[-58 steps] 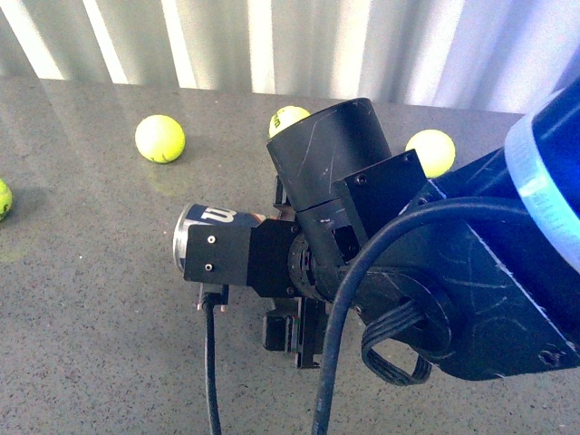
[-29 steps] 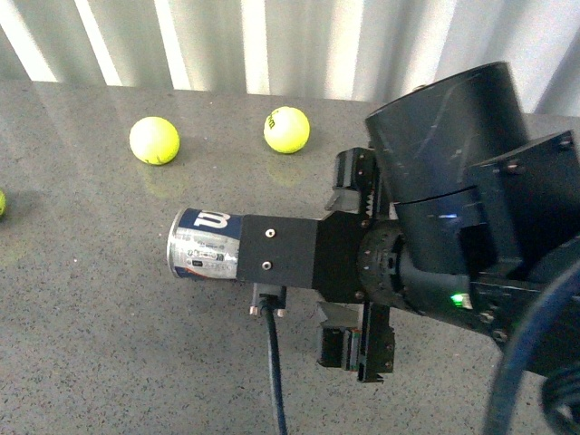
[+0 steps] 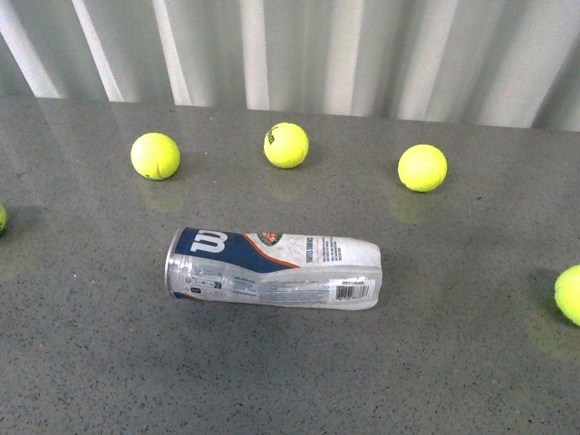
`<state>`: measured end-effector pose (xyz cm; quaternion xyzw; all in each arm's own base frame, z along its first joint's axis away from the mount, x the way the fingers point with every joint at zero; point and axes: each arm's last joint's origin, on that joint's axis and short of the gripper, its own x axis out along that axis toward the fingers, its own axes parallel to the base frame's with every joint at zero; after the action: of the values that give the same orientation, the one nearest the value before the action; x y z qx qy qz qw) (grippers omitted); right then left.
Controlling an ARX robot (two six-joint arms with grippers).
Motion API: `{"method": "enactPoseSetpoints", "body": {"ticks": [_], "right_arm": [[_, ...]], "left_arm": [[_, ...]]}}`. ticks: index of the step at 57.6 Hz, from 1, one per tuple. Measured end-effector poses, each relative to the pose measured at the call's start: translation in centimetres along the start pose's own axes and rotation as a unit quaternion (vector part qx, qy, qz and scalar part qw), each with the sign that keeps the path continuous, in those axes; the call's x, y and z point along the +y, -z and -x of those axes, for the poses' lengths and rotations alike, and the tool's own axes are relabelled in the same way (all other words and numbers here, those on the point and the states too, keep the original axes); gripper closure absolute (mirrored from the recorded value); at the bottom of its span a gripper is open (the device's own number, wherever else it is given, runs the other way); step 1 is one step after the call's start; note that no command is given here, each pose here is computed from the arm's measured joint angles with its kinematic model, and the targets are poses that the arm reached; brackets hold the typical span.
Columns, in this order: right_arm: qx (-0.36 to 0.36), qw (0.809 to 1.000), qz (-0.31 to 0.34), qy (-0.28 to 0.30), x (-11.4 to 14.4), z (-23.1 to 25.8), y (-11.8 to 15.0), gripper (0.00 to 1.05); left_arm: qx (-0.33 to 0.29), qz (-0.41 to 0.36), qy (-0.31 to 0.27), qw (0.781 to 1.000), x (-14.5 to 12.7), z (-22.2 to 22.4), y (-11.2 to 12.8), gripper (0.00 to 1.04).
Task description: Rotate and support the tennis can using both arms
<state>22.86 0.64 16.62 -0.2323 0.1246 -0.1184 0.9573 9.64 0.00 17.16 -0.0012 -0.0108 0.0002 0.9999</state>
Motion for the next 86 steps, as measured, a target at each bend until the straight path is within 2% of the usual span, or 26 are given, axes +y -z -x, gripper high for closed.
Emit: {"method": "enactPoseSetpoints", "body": {"ticks": [2, 8, 15, 17, 19, 20, 22, 23, 25, 27, 33, 38, 44, 46, 72, 86], "right_arm": [[0.004, 0.999, -0.029, 0.04, -2.1, 0.9, 0.1, 0.07], [-0.039, 0.988, -0.077, 0.125, -5.5, 4.2, -0.9, 0.07], [-0.128, 0.969, -0.098, 0.184, -6.9, 8.0, -2.6, 0.07], [-0.146, 0.969, -0.107, 0.17, -7.2, 8.7, -2.8, 0.1], [-0.172, 0.975, -0.117, 0.079, -7.2, 9.6, -3.3, 0.17], [-0.173, 0.975, -0.122, 0.061, -7.1, 9.8, -3.4, 0.19], [-0.172, 0.974, -0.146, -0.014, -6.6, 10.7, -3.1, 0.26], [-0.168, 0.974, -0.148, -0.026, -6.5, 10.9, -3.0, 0.28], [-0.157, 0.969, -0.168, -0.088, -5.7, 11.4, -2.1, 0.35], [-0.144, 0.967, -0.18, -0.11, -5.2, 11.6, -1.3, 0.4], [-0.121, 0.964, -0.207, -0.116, -4.1, 11.5, 0.9, 0.58], [-0.119, 0.961, -0.218, -0.118, -3.9, 11.5, 1.4, 0.72], [-0.114, 0.961, -0.223, -0.12, -3.7, 12.2, 2.2, 0.97], [-0.121, 0.96, -0.224, -0.118, -3.7, 12.4, 2.4, 1.01], [-0.123, 0.959, -0.227, -0.118, -2.7, 12.1, 4.3, 1.01], [-0.124, 0.959, -0.227, -0.118, -2.7, 12.1, 4.3, 1.01]], "left_arm": [[0.0, 0.0, 0.0, 1.0, 0.0, 0.0, 0.0, 0.07], [0.0, 0.0, 0.0, 1.0, 0.0, 0.0, 0.0, 0.07], [0.0, 0.0, 0.0, 1.0, 0.0, 0.0, 0.0, 0.07], [0.0, 0.0, 0.0, 1.0, 0.0, 0.0, 0.0, 0.07], [0.0, 0.0, 0.0, 1.0, 0.0, 0.0, 0.0, 0.07], [0.0, 0.0, 0.0, 1.0, 0.0, 0.0, 0.0, 0.07], [0.0, 0.0, 0.0, 1.0, 0.0, 0.0, 0.0, 0.07], [0.0, 0.0, 0.0, 1.0, 0.0, 0.0, 0.0, 0.07], [0.0, 0.0, 0.0, 1.0, 0.0, 0.0, 0.0, 0.07], [0.0, 0.0, 0.0, 1.0, 0.0, 0.0, 0.0, 0.07], [0.0, 0.0, -0.001, 1.0, 0.0, 0.0, 0.0, 0.07], [0.0, 0.0, 0.0, 1.0, 0.0, 0.0, 0.0, 0.07], [0.0, 0.0, 0.0, 1.0, 0.0, 0.0, 0.0, 0.07], [0.0, 0.0, 0.0, 1.0, 0.0, 0.0, 0.0, 0.07], [-0.001, 0.0, 0.0, 1.0, 0.0, 0.0, 0.0, 0.07], [-0.001, 0.0, 0.0, 1.0, 0.0, 0.0, 0.0, 0.07]]}}
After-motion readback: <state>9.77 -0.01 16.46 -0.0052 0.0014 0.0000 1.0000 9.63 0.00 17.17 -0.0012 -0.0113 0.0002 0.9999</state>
